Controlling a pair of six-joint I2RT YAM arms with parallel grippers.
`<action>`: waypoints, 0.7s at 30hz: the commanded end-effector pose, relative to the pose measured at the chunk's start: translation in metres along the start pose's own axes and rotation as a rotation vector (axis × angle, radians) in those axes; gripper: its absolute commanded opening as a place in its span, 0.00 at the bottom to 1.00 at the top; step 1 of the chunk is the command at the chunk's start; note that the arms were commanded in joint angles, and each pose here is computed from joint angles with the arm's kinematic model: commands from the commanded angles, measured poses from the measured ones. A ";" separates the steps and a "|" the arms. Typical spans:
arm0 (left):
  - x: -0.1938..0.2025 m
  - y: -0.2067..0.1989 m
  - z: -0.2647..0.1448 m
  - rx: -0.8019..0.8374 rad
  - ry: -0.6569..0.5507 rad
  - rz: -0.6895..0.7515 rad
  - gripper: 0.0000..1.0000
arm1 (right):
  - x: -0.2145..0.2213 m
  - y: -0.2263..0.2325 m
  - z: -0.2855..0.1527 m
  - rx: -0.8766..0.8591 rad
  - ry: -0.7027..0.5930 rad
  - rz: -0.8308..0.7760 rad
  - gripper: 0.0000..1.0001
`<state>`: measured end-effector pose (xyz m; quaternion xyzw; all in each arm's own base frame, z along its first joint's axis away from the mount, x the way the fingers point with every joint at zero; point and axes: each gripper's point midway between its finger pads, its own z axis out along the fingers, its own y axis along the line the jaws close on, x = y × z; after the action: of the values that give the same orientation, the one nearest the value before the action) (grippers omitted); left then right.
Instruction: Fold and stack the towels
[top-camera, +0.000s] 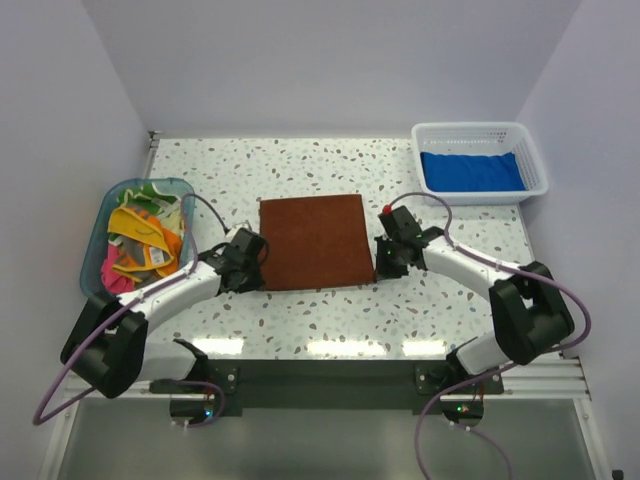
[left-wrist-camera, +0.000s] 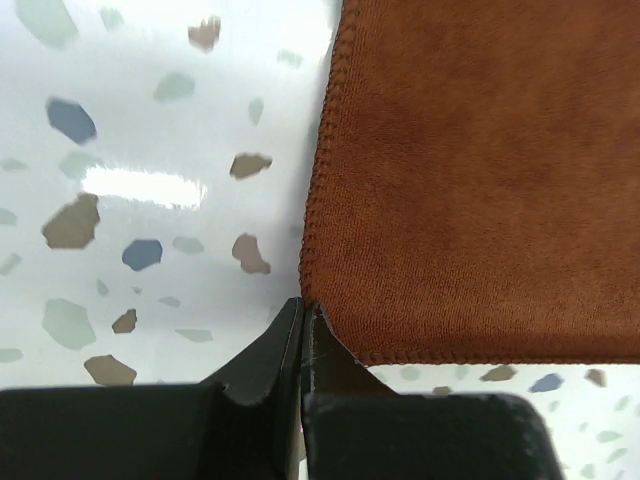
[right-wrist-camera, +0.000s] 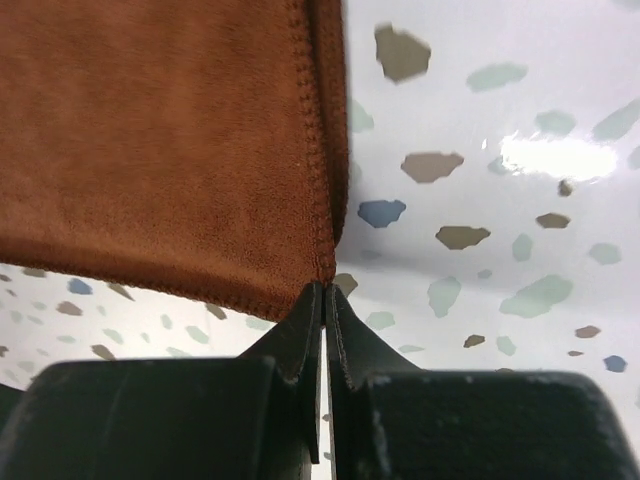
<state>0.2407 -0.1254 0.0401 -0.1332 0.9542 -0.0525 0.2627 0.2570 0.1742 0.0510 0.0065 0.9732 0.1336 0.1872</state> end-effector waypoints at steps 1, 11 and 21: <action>0.009 -0.006 0.010 0.046 0.019 0.009 0.00 | 0.012 -0.002 0.018 -0.012 0.022 0.028 0.00; 0.018 -0.009 0.017 0.054 0.031 0.020 0.00 | 0.015 -0.013 0.028 0.039 0.023 0.023 0.00; -0.069 -0.053 -0.019 0.090 -0.133 0.020 0.00 | -0.063 0.014 -0.023 0.046 -0.115 -0.068 0.00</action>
<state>0.2516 -0.1433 0.0440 -0.1170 0.9563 -0.0702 0.2584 0.2739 0.1787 0.0551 -0.0005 0.9753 0.1166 0.1877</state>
